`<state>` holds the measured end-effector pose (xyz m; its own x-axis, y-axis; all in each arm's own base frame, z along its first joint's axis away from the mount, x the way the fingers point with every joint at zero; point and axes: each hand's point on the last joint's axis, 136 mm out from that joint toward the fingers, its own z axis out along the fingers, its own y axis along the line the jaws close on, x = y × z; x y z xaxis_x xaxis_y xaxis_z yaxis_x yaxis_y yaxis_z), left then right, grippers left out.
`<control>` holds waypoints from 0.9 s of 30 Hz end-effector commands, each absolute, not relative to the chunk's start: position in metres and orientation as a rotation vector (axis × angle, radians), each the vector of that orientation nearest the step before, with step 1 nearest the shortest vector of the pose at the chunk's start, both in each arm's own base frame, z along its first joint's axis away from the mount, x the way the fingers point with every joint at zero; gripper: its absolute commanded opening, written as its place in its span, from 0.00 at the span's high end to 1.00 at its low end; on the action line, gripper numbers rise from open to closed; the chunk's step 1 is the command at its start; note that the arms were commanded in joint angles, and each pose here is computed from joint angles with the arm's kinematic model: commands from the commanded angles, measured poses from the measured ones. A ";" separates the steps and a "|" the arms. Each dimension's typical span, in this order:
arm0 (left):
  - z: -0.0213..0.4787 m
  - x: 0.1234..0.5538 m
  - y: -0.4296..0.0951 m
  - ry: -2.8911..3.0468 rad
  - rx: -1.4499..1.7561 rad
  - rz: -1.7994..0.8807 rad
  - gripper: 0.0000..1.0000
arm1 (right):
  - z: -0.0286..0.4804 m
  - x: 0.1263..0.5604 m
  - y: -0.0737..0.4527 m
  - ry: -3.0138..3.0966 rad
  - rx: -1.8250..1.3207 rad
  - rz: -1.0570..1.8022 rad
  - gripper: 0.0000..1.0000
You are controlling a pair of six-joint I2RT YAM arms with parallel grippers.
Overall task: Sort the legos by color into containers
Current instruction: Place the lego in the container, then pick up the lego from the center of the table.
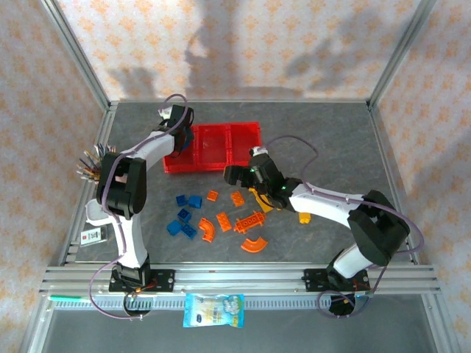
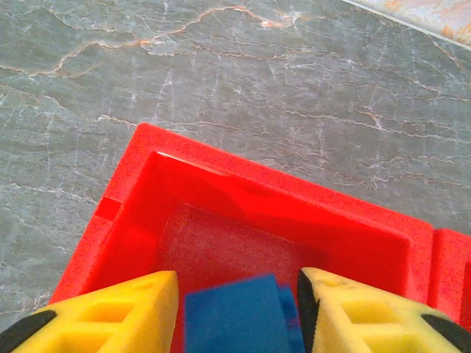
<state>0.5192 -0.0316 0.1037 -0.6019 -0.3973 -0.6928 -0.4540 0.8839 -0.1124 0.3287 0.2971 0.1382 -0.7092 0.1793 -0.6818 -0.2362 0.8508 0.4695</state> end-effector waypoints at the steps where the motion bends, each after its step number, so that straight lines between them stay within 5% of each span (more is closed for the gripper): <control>1: 0.118 0.528 -0.023 2.249 -0.602 0.141 0.50 | 0.150 0.335 0.302 2.212 -0.059 0.691 0.00; 9: 0.157 0.515 -0.033 2.227 -0.557 0.037 0.49 | 0.159 0.327 0.304 2.213 -0.088 0.734 0.00; 18: 0.164 0.449 -0.057 2.280 -0.502 -0.166 0.48 | 0.150 0.308 0.297 2.278 -0.124 0.751 0.00; 27: 0.135 0.369 -0.081 2.422 -0.385 -0.082 0.44 | 0.133 0.280 0.294 2.336 -0.169 0.772 0.00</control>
<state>0.3965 -0.0814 0.1497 -0.6799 -0.3236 -0.6581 -0.2411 0.9461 -0.2161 0.2945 0.2942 0.1356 -0.7601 0.1099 -0.6404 -0.2906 0.8240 0.4863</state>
